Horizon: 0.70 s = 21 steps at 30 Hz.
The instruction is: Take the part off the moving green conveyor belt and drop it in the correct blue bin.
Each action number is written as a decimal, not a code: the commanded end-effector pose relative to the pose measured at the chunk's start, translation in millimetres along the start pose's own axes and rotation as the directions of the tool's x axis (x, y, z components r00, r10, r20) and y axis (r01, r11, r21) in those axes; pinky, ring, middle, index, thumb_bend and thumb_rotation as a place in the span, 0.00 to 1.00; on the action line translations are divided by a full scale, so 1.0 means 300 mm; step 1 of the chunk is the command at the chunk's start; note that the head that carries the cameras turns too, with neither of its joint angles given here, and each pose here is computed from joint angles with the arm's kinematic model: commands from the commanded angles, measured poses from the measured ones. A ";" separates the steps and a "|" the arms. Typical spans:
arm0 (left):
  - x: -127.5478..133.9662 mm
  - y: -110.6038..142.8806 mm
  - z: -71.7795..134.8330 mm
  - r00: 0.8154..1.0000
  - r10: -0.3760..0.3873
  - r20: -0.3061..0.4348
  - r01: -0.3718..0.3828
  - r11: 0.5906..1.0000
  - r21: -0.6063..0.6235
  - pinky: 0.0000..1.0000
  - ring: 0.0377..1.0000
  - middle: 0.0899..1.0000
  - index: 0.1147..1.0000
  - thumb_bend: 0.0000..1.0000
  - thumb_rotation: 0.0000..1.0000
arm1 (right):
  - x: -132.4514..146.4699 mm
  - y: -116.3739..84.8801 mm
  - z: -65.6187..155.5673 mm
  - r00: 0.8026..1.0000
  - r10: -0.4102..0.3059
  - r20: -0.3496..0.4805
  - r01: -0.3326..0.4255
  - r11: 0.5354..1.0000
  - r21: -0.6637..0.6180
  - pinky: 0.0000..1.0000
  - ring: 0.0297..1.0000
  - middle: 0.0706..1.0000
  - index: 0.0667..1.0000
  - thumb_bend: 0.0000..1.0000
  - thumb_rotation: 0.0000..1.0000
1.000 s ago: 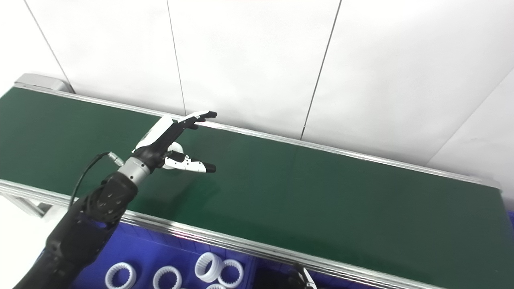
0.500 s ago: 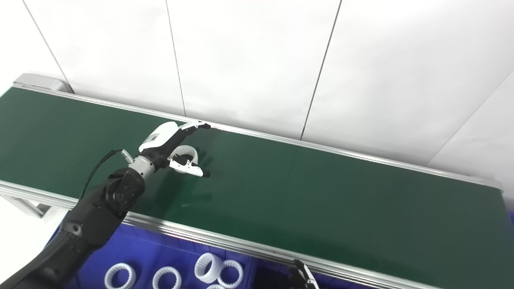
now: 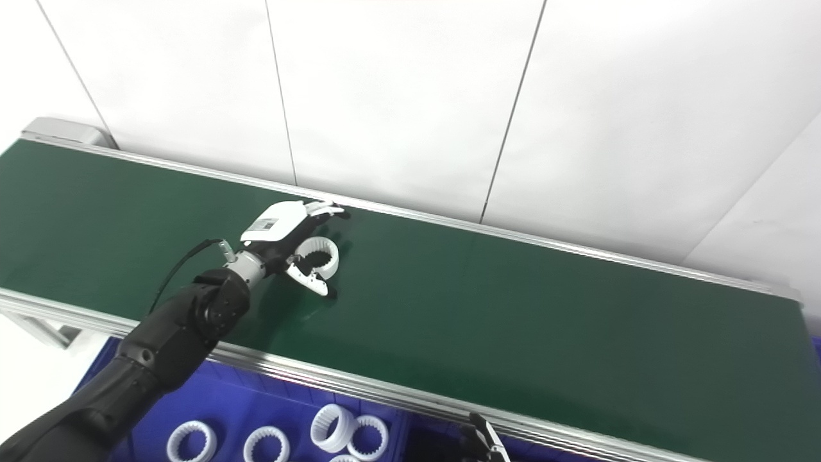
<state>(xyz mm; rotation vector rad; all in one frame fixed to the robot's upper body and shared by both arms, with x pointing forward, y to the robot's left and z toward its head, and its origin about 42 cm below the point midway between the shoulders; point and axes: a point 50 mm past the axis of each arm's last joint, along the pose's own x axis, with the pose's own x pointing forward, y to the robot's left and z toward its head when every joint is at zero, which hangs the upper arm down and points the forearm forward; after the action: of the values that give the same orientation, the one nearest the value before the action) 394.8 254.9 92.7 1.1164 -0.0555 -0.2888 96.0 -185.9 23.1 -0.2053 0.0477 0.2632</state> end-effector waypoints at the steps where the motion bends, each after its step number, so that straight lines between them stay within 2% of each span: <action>1: 0.003 0.040 -0.032 0.998 0.047 -0.043 -0.049 0.998 -0.043 0.53 0.60 0.62 0.63 0.59 0.00 | 0.002 -0.006 0.035 0.996 -0.022 0.081 0.021 1.000 0.014 0.73 0.83 0.85 0.92 1.00 0.35; 3: 0.004 0.029 -0.025 0.997 0.056 -0.046 -0.059 0.995 -0.078 0.46 0.52 0.49 0.54 0.54 0.00 | 0.002 -0.005 0.036 0.996 -0.024 0.082 0.023 1.000 0.012 0.73 0.83 0.84 0.92 1.00 0.35; 4: 0.003 0.025 -0.021 0.997 0.058 -0.047 -0.062 0.994 -0.088 0.45 0.44 0.47 0.50 0.51 0.00 | 0.002 -0.005 0.036 0.996 -0.025 0.083 0.025 1.000 0.010 0.73 0.83 0.84 0.92 1.00 0.35; 6: 0.002 0.011 -0.012 0.997 0.078 -0.028 -0.081 0.990 -0.113 0.42 0.39 0.44 0.48 0.50 0.00 | 0.001 -0.006 0.037 0.996 -0.027 0.083 0.027 1.000 0.009 0.73 0.83 0.84 0.92 1.00 0.35; 11: 0.003 -0.011 0.004 0.991 0.133 0.015 -0.129 0.976 -0.173 0.42 0.38 0.43 0.48 0.49 0.00 | 0.003 -0.005 0.037 0.996 -0.028 0.084 0.027 1.000 0.016 0.74 0.83 0.85 0.92 1.00 0.34; 18: 0.000 0.001 0.013 0.995 0.098 0.023 -0.095 0.992 -0.086 0.33 0.35 0.41 0.49 0.49 0.00 | 0.004 -0.005 0.034 0.996 -0.031 0.083 0.031 0.999 0.011 0.74 0.83 0.84 0.92 1.00 0.35; 21: -0.007 0.007 0.006 0.995 0.095 0.029 -0.093 0.994 -0.058 0.34 0.35 0.41 0.49 0.49 0.00 | 0.003 -0.007 0.035 0.996 -0.027 0.084 0.026 1.000 0.012 0.74 0.83 0.85 0.92 1.00 0.36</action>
<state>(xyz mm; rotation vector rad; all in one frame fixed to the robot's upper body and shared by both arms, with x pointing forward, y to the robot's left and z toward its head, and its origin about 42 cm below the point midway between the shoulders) 389.5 240.7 86.0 1.0049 -0.1125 -0.2467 95.7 -185.5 23.5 -0.2060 0.0434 0.2455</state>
